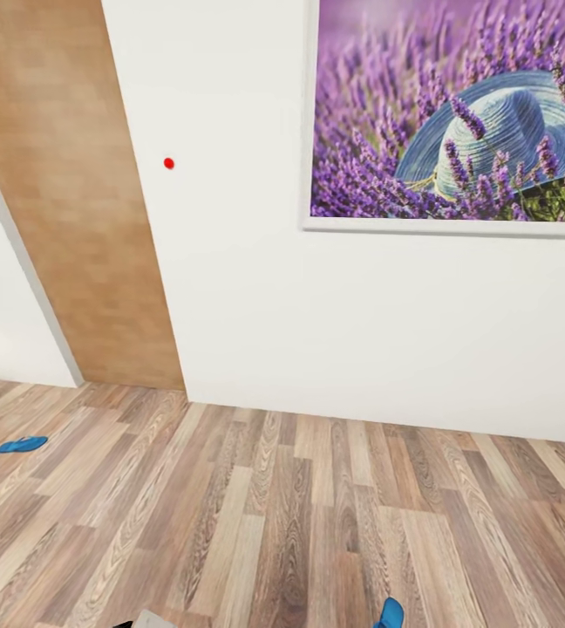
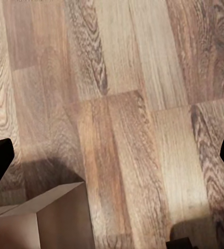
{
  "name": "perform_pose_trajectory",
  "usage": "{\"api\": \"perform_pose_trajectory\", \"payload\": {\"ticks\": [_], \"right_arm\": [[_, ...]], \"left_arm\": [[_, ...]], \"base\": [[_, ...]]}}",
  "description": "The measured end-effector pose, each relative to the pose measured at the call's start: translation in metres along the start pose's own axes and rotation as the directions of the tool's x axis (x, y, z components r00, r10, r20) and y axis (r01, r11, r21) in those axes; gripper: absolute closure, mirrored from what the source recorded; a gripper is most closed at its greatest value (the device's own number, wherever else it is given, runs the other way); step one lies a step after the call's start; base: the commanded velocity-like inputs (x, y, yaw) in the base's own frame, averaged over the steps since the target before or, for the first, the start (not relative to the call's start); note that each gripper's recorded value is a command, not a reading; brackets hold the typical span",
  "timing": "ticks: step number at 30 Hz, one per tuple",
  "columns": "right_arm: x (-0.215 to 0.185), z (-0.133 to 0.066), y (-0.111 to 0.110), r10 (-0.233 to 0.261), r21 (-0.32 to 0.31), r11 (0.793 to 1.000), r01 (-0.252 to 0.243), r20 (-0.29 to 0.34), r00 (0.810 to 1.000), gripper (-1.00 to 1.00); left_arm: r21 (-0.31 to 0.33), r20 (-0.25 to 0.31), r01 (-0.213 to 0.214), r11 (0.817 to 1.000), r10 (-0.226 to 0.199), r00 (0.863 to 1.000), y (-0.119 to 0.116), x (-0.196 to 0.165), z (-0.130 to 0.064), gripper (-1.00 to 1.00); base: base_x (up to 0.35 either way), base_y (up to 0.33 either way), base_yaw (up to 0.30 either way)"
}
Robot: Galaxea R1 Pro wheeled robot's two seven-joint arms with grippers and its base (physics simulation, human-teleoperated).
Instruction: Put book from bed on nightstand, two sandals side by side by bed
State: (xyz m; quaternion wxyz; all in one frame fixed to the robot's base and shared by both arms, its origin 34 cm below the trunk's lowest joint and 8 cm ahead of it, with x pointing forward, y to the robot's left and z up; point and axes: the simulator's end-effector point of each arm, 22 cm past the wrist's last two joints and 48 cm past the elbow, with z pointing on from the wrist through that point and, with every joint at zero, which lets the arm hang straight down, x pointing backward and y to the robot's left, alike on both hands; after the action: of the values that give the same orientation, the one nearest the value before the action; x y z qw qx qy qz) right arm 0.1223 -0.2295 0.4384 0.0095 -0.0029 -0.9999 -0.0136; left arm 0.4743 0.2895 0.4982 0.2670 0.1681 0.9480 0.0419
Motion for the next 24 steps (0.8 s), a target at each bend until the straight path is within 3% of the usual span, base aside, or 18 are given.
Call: {"api": "perform_pose_trajectory", "payload": {"ticks": [15, 24], "right_arm": [[-0.0003, 0.0000, 0.0000, 0.000, 0.000, 1.000, 0.000, 0.000, 1.000, -1.00], [-0.0003, 0.0000, 0.0000, 0.000, 0.000, 1.000, 0.000, 0.001, 1.000, -1.00]], "left_arm": [[0.003, 0.000, -0.009, 1.000, 0.009, 1.000, -0.0014, 0.0000, 0.0000, -1.00], [0.004, 0.000, -0.012, 1.000, 0.012, 1.000, -0.0017, 0.0000, -0.0001, -1.00]], "base": [[0.005, 0.005, -0.012], [0.106, 0.112, -0.002]]}}
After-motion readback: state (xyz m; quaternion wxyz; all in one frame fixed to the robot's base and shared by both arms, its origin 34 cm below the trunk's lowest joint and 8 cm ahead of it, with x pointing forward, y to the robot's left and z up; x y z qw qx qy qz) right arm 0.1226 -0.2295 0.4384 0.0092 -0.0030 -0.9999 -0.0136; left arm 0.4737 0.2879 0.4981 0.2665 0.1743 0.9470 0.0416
